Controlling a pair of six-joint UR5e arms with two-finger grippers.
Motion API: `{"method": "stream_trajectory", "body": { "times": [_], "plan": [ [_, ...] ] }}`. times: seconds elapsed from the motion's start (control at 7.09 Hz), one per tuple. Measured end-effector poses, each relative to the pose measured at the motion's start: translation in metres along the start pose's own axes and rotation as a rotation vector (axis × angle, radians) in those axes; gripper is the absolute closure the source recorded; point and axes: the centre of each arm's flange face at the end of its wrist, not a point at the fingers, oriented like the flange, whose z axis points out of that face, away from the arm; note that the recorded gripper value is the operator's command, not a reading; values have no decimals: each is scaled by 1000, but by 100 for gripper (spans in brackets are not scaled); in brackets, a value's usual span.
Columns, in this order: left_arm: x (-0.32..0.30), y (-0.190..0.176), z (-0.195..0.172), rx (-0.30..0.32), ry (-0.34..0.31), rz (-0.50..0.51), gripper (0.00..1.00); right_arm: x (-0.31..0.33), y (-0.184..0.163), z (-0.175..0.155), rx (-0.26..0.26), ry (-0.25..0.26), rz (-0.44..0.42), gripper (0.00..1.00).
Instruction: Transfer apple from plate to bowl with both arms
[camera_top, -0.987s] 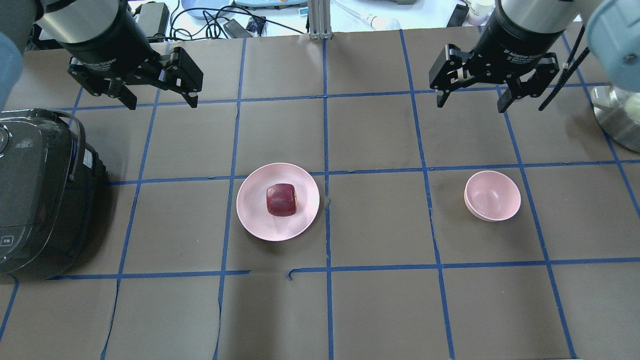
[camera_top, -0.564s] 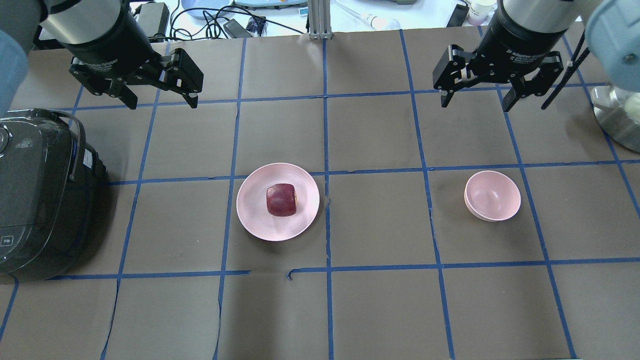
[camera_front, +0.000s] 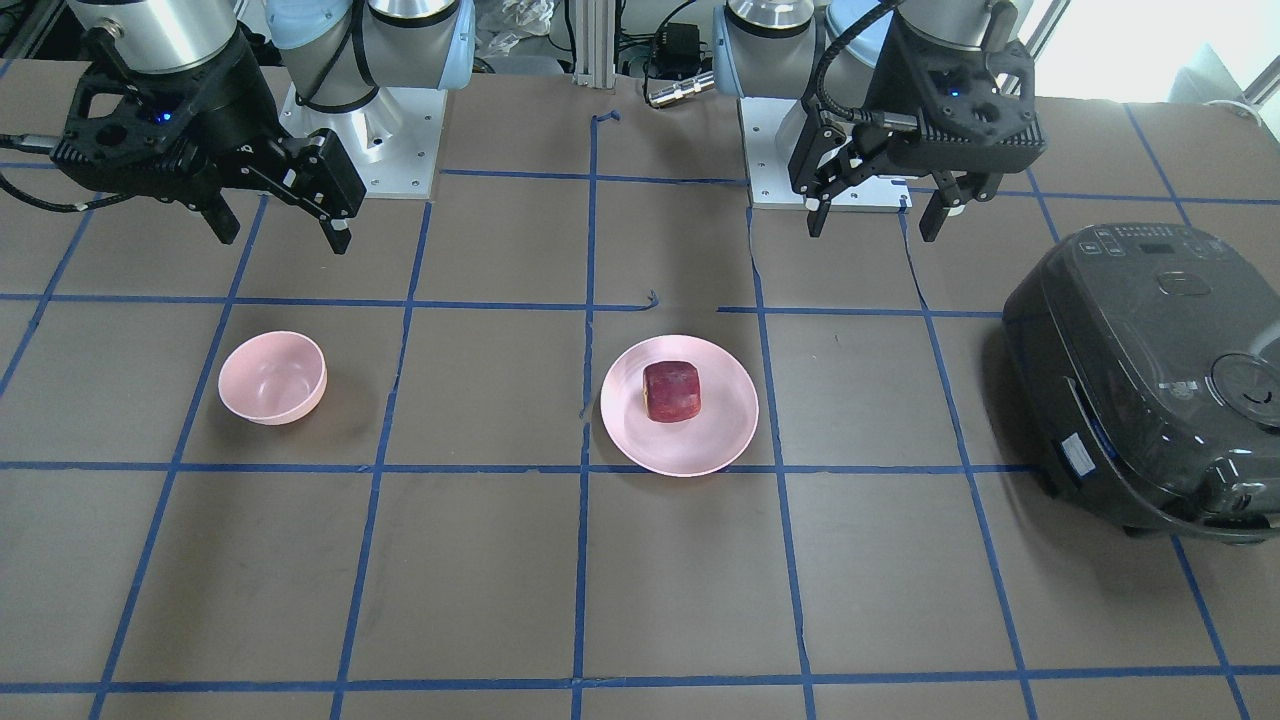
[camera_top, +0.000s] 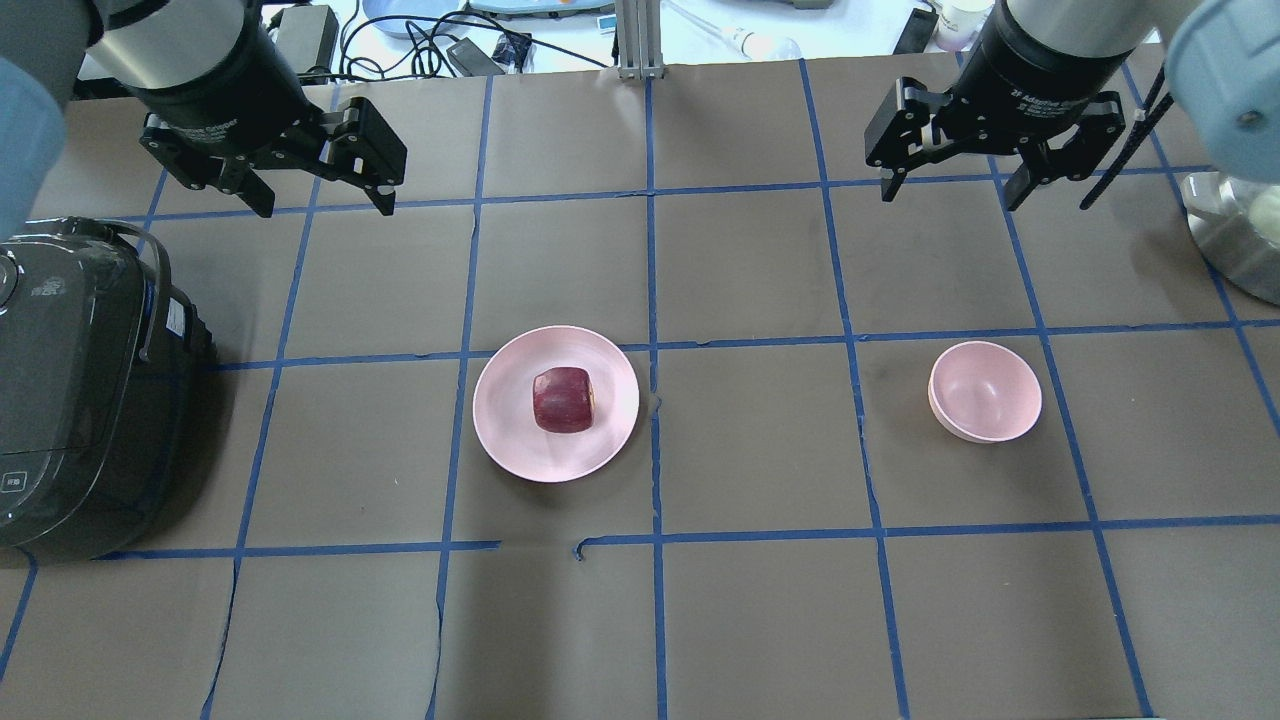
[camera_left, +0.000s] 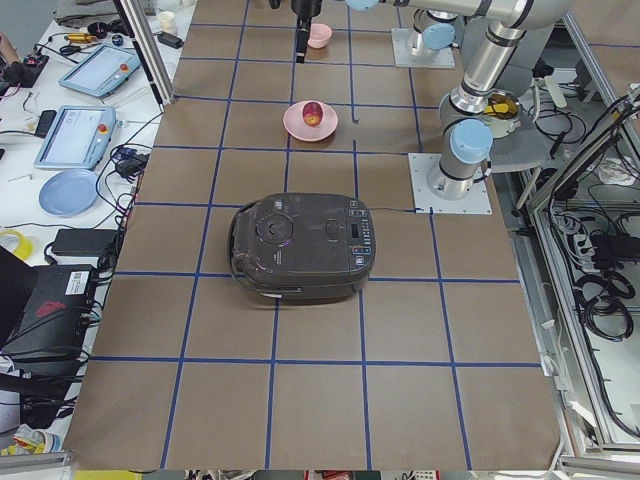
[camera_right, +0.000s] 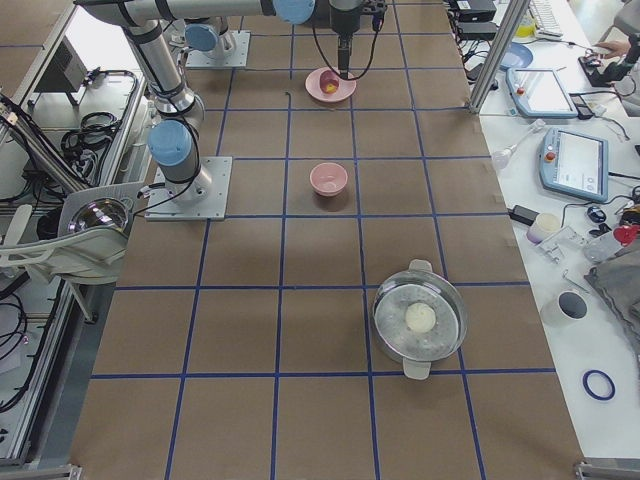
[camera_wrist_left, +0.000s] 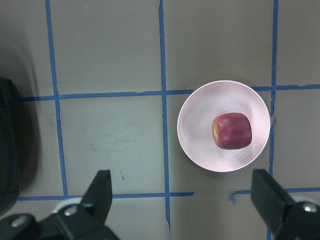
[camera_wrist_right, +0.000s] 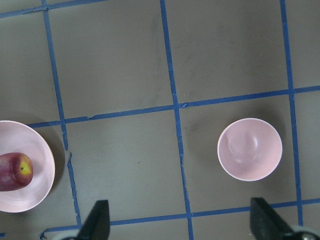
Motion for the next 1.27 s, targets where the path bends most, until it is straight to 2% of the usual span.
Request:
{"method": "stream_trajectory", "body": {
  "times": [0.28, 0.56, 0.71, 0.99, 1.27],
  "plan": [
    [3, -2, 13, -21, 9, -3, 0, 4, -2, 2, 0, 2, 2, 0],
    [9, -6, 60, -52, 12, -39, 0, 44, -20, 10, -7, 18, 51, 0],
    [17, -3, 90, -83, 10, -84, 0, 86, -40, 30, -42, 34, 62, 0],
    [55, 6, 147, -133, -2, -181, 0, 168, -69, 89, -129, 15, -1, 0],
    [95, 20, 209, -166, -13, -191, 0, 197, -69, 162, -169, -12, -37, 0]
  ]
}}
